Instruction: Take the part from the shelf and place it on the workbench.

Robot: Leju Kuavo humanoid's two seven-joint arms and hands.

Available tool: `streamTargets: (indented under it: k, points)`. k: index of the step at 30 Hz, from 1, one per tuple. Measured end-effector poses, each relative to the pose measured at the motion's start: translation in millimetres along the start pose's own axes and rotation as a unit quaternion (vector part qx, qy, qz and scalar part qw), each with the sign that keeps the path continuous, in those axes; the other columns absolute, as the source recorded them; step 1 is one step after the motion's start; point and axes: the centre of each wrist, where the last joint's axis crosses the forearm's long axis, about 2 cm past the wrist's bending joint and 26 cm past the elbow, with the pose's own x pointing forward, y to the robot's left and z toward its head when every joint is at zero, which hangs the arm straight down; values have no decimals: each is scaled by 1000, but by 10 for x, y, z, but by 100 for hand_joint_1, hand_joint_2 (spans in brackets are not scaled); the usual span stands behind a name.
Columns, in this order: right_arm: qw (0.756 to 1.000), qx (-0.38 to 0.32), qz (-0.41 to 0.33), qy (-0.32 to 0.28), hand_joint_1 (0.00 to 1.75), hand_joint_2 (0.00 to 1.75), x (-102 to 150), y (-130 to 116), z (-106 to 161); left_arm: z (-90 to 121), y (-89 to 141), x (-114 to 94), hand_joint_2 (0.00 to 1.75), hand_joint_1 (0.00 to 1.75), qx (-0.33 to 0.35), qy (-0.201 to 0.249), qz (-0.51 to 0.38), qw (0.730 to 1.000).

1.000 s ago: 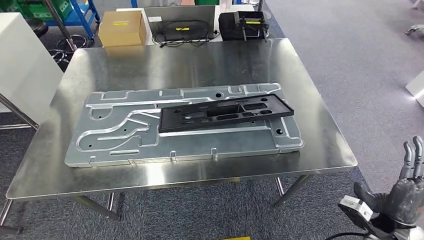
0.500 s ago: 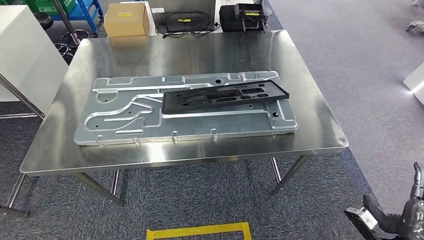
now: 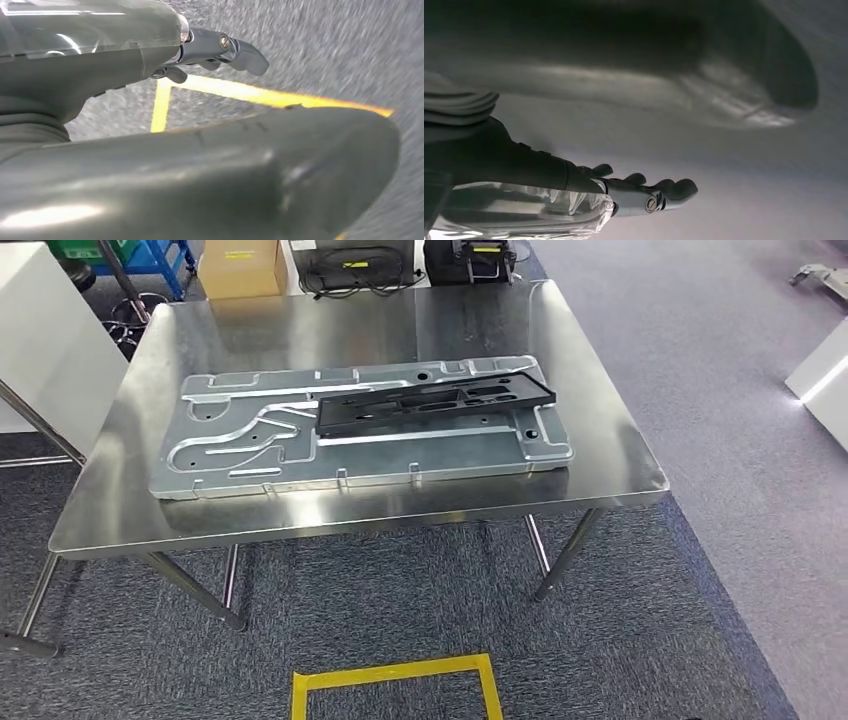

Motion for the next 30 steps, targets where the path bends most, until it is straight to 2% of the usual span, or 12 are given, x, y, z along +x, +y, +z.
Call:
streamTargets:
  k: [2, 3, 5, 8, 18, 30]
  points:
    - [987, 113, -22, 108, 0, 0, 2, 386, 161, 0, -25, -1, 0, 0, -17, 21, -26, 999]
    - [978, 156, -19, 135, 0, 0, 10, 540, 243, 3, -35, -5, 0, 0, -24, 30, -36, 999]
    - [963, 224, -16, 151, 0, 0, 52, 814, 412, 10, -63, -21, 0, 0, -38, 45, -51, 997]
    - [954, 263, -32, 143, 0, 0, 129, 1018, 551, 14, -114, -27, 0, 0, -55, 57, -68, 995]
    - [951, 259, -65, 157, 0, 0, 144, 1015, 536, 16, -241, -20, 0, 0, -90, 85, -117, 985]
    - [945, 287, -72, 140, 0, 0, 164, 1064, 570, 13, -264, -11, 0, 0, -88, 75, -126, 985]
